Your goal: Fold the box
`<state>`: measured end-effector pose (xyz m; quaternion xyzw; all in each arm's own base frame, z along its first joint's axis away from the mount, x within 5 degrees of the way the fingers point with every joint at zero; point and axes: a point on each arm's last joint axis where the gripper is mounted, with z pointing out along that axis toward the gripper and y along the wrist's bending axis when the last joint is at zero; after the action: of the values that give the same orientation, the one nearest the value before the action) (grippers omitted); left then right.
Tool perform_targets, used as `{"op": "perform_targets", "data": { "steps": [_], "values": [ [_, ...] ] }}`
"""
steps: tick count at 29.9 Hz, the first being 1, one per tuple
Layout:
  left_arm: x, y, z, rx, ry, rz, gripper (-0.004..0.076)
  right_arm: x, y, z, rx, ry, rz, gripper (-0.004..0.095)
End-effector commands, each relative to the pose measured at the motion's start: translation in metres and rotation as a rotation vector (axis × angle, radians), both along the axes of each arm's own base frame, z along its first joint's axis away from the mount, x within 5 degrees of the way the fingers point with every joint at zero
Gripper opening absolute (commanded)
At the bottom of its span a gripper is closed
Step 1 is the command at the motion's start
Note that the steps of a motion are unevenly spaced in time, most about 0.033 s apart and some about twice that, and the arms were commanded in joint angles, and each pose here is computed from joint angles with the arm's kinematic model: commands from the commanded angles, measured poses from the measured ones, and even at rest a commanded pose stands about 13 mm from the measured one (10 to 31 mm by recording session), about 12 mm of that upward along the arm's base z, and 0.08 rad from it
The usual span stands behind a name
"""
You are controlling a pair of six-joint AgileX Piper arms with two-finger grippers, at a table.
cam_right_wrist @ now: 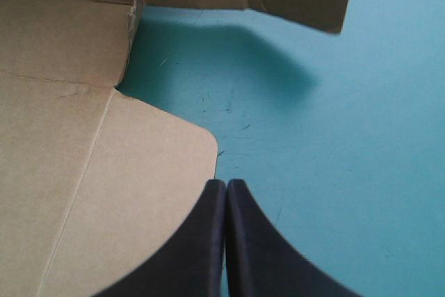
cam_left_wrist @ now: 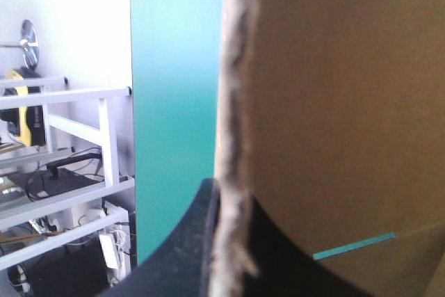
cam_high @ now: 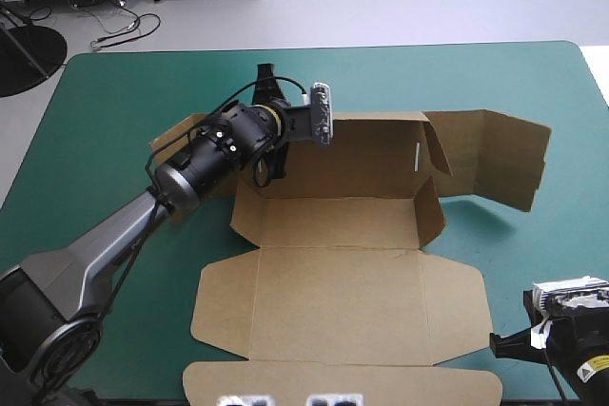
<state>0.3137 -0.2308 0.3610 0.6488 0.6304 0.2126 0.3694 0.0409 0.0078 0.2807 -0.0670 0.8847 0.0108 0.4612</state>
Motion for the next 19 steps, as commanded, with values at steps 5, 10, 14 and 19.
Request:
{"op": "perform_targets", "data": {
  "steps": [5, 10, 14, 19],
  "values": [
    [-0.032, -0.023, 0.04, -0.13, -0.146, -0.02, -0.001, 0.004, -0.002, 0.015, -0.017, -0.101, -0.018, -0.002],
    [-0.037, -0.029, 0.025, -0.13, -0.182, 0.04, -0.001, 0.007, -0.003, 0.021, 0.047, -0.17, -0.061, -0.002],
    [-0.044, -0.032, 0.006, -0.078, -0.256, 0.08, -0.001, 0.008, -0.003, 0.028, 0.086, -0.217, -0.09, -0.0019],
    [-0.062, -0.039, -0.013, -0.08, -0.299, 0.082, -0.001, 0.012, -0.007, 0.048, 0.102, -0.253, -0.145, -0.0019]
  ]
}}
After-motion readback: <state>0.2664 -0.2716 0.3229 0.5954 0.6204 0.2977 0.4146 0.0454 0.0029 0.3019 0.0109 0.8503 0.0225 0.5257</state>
